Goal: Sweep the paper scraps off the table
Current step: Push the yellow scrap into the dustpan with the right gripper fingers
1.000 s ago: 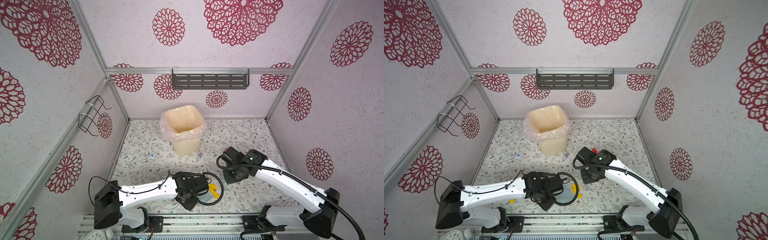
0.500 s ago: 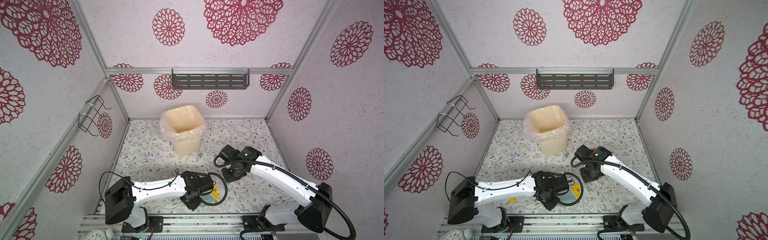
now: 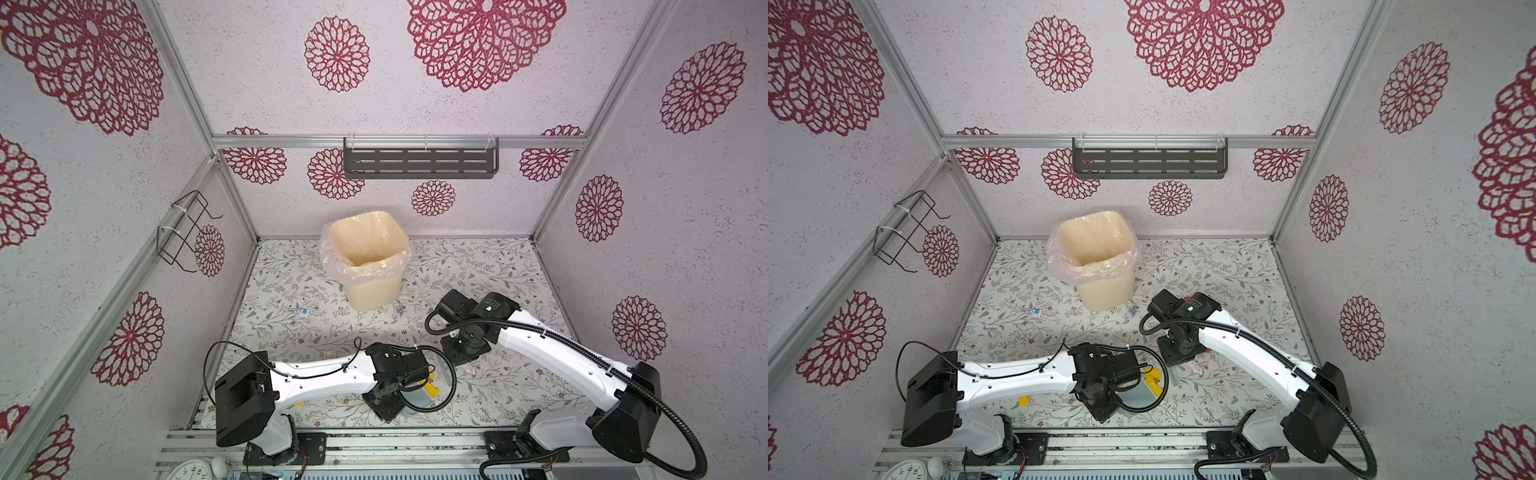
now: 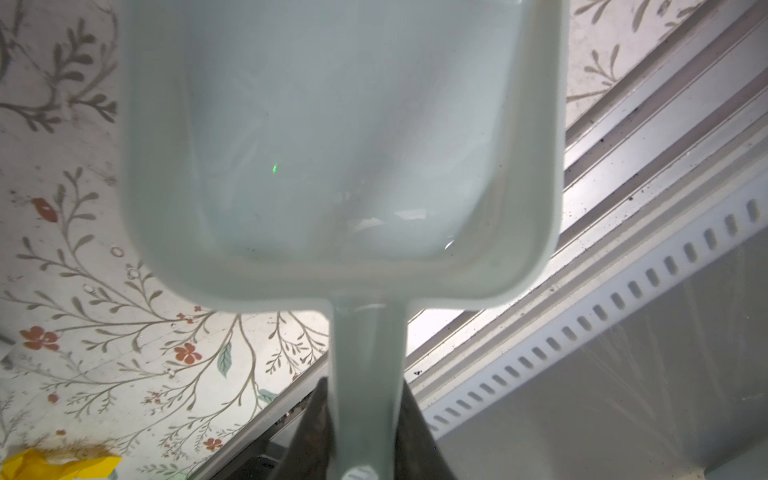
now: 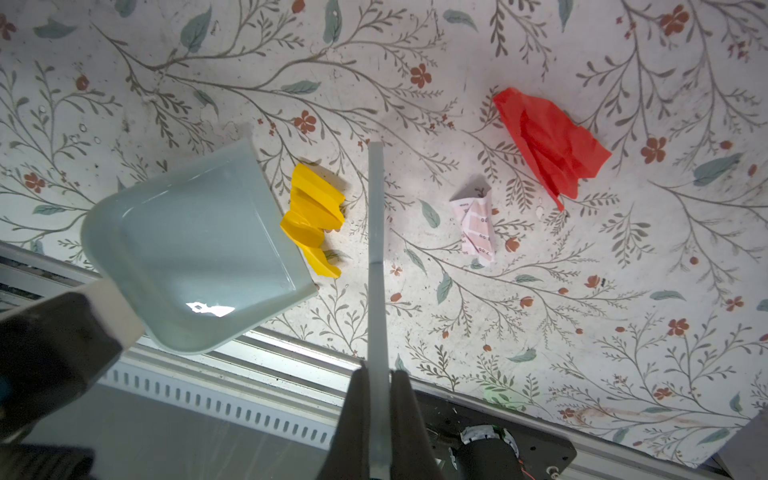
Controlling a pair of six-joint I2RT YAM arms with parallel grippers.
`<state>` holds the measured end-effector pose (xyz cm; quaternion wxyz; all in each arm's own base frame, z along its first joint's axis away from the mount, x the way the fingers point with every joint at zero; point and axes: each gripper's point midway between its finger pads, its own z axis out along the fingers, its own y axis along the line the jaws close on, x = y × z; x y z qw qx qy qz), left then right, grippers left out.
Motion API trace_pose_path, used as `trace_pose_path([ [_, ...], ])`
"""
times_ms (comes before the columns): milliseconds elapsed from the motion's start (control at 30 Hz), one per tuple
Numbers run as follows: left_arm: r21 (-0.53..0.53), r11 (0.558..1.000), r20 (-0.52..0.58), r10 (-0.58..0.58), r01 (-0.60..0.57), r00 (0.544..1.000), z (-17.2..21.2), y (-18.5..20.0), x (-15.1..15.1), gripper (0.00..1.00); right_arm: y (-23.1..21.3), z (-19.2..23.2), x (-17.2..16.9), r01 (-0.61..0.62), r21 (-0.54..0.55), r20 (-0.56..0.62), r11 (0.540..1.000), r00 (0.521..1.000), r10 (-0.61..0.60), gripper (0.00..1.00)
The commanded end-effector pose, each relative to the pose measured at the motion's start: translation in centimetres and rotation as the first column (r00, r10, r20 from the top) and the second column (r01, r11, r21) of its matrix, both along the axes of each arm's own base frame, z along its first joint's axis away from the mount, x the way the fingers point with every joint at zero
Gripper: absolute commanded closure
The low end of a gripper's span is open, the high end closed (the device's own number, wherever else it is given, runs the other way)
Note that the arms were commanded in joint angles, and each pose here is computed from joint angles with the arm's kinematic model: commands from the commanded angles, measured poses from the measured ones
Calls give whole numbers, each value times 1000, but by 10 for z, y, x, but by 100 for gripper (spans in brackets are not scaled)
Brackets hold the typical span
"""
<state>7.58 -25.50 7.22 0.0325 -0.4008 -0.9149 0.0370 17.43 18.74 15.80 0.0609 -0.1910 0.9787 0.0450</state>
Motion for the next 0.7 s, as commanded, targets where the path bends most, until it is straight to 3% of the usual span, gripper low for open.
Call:
trace_pose_path([
  [0,-21,1000,-8,-10,10,1000,-1,-6,0,100,10,-4,2,-13,34,-6,999,1000,13,100],
  [667,-56,998,9,15,-14,1000,-9,-8,4,100,69,32,-29,-74,287,-57,955,994,94,100],
])
